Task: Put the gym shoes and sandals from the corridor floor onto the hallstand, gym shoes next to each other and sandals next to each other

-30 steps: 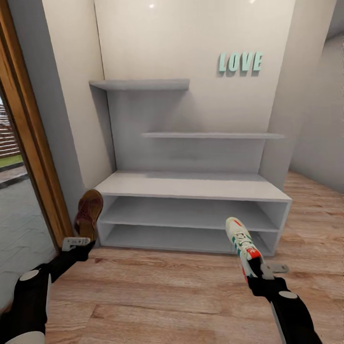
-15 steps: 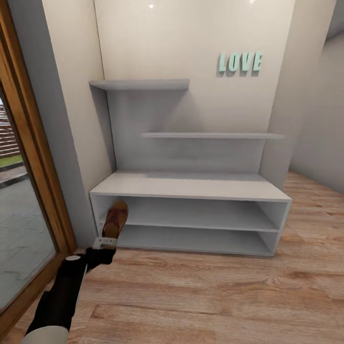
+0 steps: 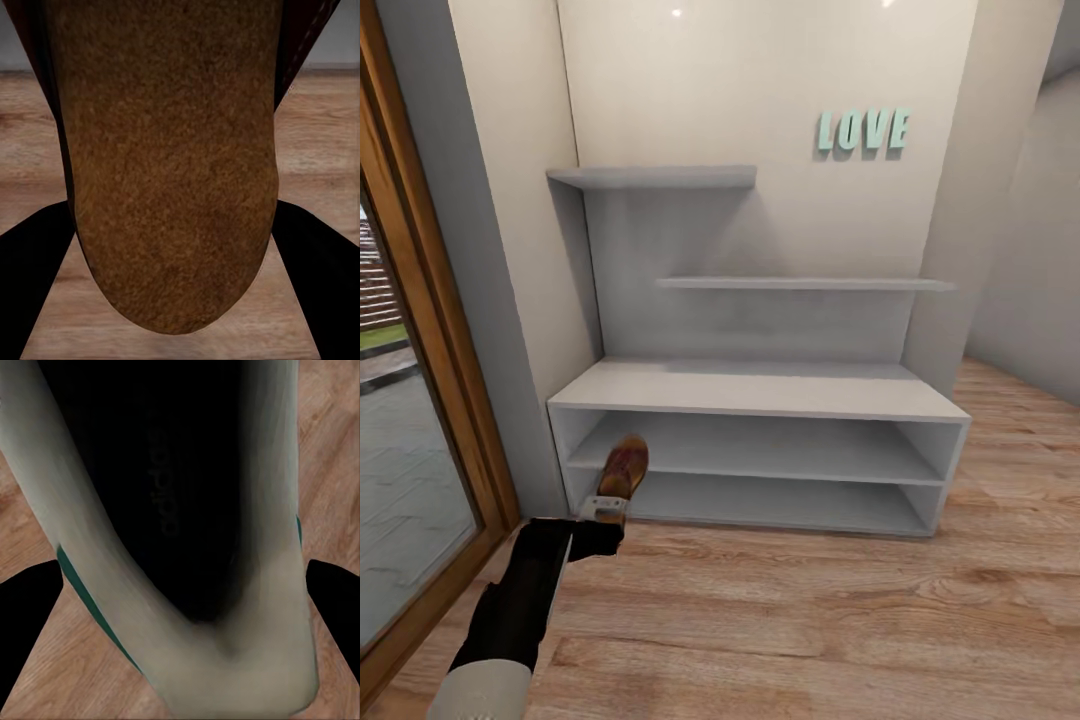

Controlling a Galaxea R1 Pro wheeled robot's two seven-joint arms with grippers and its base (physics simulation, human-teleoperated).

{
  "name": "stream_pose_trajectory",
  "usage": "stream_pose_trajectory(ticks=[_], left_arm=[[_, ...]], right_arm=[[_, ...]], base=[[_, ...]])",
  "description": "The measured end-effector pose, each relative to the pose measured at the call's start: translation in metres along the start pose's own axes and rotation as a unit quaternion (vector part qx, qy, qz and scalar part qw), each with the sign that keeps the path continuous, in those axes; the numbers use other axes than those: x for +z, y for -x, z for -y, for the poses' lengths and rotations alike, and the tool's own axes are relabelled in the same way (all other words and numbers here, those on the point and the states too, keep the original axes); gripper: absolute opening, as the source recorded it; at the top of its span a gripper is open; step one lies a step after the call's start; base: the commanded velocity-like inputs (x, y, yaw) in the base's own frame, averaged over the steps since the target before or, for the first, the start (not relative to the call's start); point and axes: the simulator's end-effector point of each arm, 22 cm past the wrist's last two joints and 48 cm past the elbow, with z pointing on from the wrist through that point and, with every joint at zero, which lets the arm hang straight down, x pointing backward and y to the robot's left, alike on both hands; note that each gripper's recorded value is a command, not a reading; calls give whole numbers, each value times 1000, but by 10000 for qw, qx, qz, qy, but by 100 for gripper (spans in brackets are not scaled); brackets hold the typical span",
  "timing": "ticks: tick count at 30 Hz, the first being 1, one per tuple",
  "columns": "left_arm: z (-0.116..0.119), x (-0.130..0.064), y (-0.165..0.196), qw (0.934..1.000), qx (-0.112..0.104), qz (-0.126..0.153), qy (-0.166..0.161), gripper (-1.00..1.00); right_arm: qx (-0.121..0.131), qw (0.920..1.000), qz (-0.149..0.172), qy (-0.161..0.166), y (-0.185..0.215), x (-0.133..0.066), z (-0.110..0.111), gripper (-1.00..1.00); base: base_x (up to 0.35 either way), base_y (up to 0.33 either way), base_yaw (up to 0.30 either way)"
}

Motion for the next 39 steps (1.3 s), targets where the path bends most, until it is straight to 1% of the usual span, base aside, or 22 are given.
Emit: stream_pose_trajectory(ticks=[6, 9, 12, 13, 16, 19, 20, 21, 22, 23, 24, 25, 28, 31, 35, 39], left_arm=[[-4, -2, 9, 9999, -18, -2, 144, -100], [7, -1, 12, 9998, 179, -8, 92, -100], [24, -1, 15, 9988, 486, -9, 28, -100], [26, 0, 16, 9985, 550, -11, 24, -100], [30, 0, 15, 9981, 622, -21, 11, -100], [32, 2, 11, 9979, 643, -71, -8, -100], [33, 6, 5, 9978, 644, -160, -23, -100], [34, 10, -7, 9975, 622, -344, -42, -100], [34, 15, -25, 9964, 578, -615, -53, -100], [34, 17, -34, 9955, 552, -763, -61, -100], [33, 21, -50, 9936, 515, -1008, -58, -100], [29, 23, -61, 9918, 502, -1171, -31, -100], [17, 25, -75, 9893, 473, -1378, 42, -100], [12, 25, -76, 9886, 447, -1433, 60, -100], [8, 25, -50, 9902, 450, -1317, 83, -100], [11, 35, -31, 9874, 459, -1515, 2, -100]], right_arm=[[11, 10000, 9, 12, 7, -1, 3, -100], [41, 10000, 11, 75, 8, -1, 0, -100], [39, 10000, 6, 89, 7, -1, -2, -100], [41, 10000, 8, 90, 7, -1, -2, -100], [42, 9999, 7, 92, 7, -1, -2, -100], [44, 9999, 8, 93, 7, -1, -2, -100], [44, 9999, 10, 93, 7, -1, -2, -100], [44, 9999, 10, 92, 7, -1, -2, -100], [43, 9999, 10, 90, 7, -1, -2, -100], [45, 9999, 11, 92, 7, -1, -2, -100], [42, 10000, 9, 87, 7, -1, -2, -100], [43, 10000, 10, 89, 7, -1, -2, -100], [45, 9999, 9, 90, 7, -1, -2, -100], [45, 9999, 9, 90, 7, -1, -2, -100], [46, 9999, 12, 89, 8, -1, -2, -100], [46, 9999, 12, 89, 7, -1, -2, -100]], base=[[0, 0, 0], [0, 0, 0], [0, 0, 0], [0, 0, 0], [0, 0, 0], [0, 0, 0], [0, 0, 0], [0, 0, 0], [0, 0, 0], [0, 0, 0], [0, 0, 0], [0, 0, 0], [0, 0, 0], [0, 0, 0], [0, 0, 0], [0, 0, 0]])
